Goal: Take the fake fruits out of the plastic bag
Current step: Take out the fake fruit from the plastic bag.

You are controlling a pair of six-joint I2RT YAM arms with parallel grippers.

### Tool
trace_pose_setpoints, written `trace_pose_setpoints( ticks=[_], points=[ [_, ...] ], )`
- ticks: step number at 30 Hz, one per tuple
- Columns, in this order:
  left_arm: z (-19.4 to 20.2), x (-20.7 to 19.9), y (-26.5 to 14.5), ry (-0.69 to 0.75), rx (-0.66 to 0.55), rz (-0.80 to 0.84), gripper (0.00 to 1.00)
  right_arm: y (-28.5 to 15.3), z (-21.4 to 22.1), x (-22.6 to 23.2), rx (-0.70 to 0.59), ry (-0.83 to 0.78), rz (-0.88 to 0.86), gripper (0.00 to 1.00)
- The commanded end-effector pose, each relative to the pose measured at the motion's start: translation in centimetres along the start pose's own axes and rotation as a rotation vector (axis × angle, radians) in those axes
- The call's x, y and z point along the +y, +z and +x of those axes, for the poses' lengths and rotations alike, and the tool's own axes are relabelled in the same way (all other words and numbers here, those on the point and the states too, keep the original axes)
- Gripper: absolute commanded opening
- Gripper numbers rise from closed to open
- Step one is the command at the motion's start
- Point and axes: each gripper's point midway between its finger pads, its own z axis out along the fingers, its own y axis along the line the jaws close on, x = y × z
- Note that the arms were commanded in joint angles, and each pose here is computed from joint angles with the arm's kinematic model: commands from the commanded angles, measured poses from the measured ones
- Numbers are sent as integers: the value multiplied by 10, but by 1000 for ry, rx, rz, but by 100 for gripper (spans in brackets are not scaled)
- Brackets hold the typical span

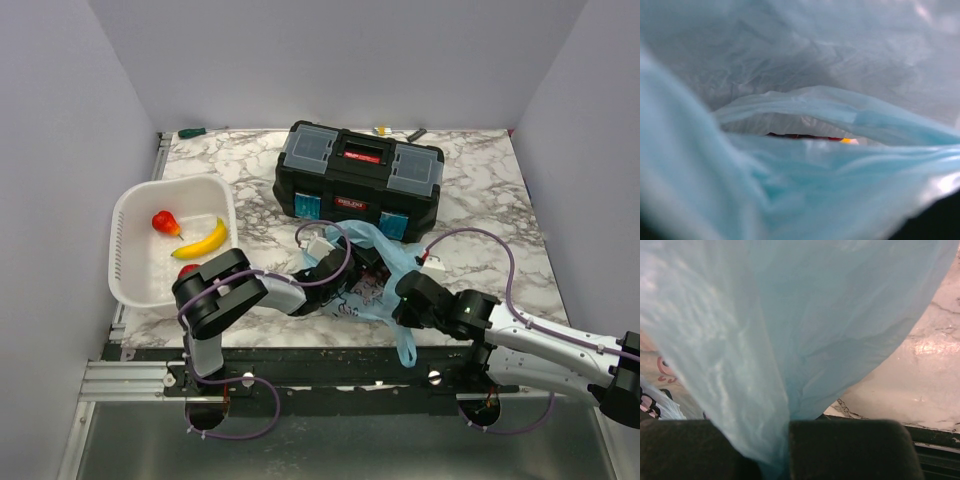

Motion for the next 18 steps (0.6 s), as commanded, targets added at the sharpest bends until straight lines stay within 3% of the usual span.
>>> trace_pose_setpoints(
  ticks=[1, 6, 16, 18],
  points=[
    [-7, -37, 7, 10, -71, 151, 63, -3, -3, -1, -12, 6, 11, 1],
    [-2, -40, 10, 2, -54, 186, 59, -3, -2, 0, -5, 2, 10, 1],
    [-4, -46, 5, 3, -33, 247, 25, -4, -2, -2, -3, -2, 14, 1],
    [-5, -47, 4, -1, -31, 253, 23, -5, -1, -2, -1, 0, 15, 1]
  ],
)
